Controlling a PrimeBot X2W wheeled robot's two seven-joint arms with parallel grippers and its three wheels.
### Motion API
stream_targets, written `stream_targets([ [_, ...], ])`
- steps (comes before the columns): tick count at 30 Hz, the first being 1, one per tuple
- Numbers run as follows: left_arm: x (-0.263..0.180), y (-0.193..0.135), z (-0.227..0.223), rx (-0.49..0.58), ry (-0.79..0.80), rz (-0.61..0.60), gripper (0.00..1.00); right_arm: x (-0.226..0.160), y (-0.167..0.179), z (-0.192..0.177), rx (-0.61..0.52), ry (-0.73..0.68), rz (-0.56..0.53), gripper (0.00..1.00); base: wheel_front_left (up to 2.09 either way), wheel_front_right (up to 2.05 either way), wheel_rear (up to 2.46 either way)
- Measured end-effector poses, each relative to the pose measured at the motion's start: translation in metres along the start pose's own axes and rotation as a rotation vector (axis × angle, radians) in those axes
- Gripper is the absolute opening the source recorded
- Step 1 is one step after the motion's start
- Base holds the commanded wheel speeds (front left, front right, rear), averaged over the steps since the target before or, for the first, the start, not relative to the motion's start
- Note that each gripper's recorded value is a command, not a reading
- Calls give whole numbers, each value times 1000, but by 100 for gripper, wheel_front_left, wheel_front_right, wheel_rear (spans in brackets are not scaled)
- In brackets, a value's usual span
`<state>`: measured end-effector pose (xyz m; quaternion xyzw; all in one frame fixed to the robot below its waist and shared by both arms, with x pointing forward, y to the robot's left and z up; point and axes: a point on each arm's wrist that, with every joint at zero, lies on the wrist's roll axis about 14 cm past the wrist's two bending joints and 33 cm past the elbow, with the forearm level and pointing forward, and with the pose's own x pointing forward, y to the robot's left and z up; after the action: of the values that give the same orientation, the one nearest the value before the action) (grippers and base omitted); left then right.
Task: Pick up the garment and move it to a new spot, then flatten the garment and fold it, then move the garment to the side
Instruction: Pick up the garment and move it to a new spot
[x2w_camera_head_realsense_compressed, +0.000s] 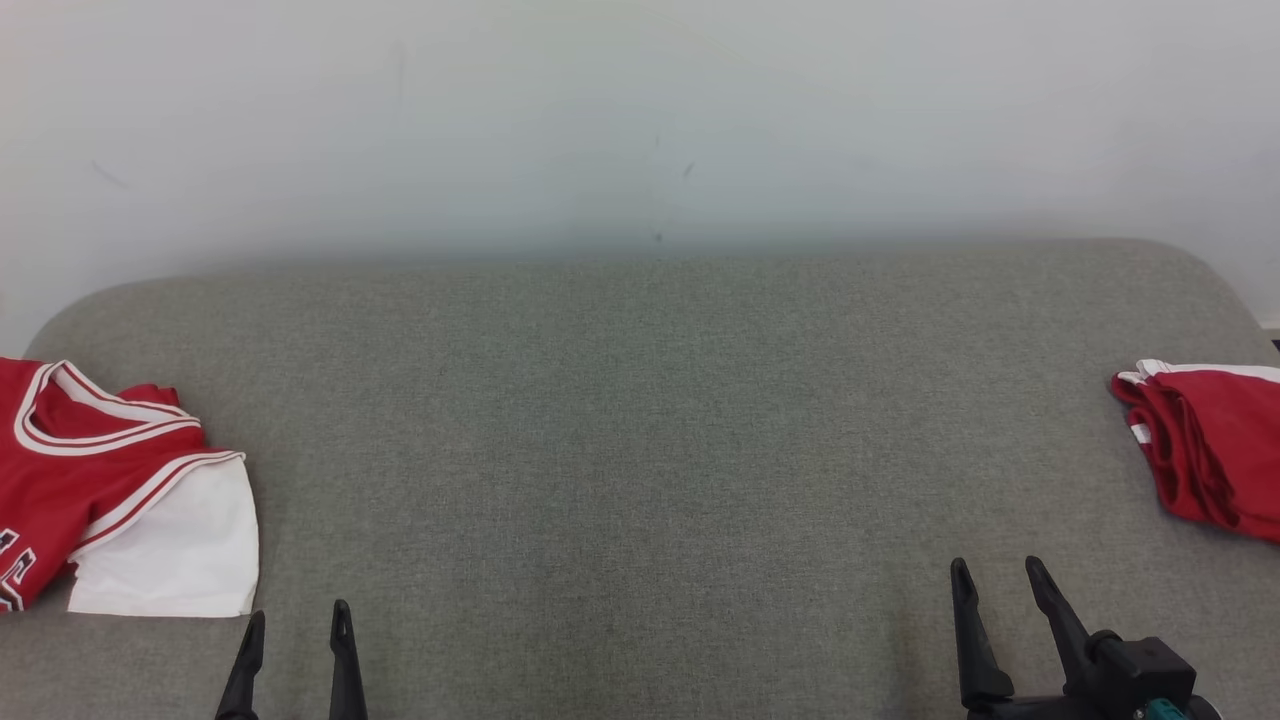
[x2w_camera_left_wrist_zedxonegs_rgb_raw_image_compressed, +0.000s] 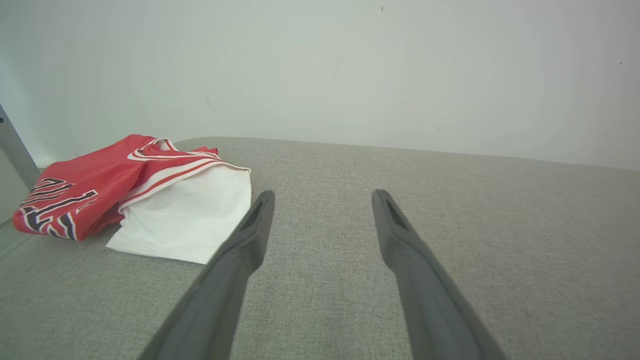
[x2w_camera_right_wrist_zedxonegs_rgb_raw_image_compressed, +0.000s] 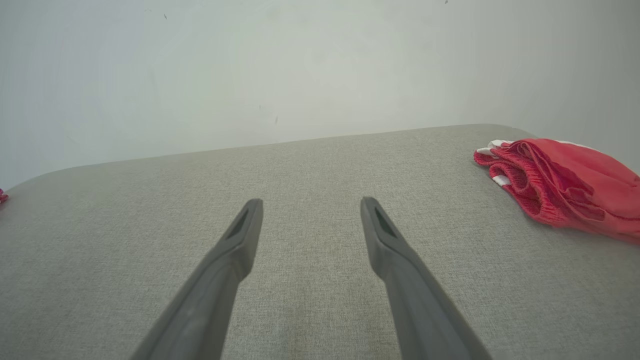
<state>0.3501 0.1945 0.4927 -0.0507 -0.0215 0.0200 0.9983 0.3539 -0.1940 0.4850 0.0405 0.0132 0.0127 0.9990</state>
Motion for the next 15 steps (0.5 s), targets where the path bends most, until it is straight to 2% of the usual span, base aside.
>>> stream_targets([
  [10, -6, 6, 1, -6, -3, 22, 100, 9, 4, 5, -19, -17, 12, 100, 0, 0, 0],
  [15, -16, 22, 6, 2, -18, 72, 100, 17, 30, -4, -17, 10, 94, 100, 0, 0, 0],
])
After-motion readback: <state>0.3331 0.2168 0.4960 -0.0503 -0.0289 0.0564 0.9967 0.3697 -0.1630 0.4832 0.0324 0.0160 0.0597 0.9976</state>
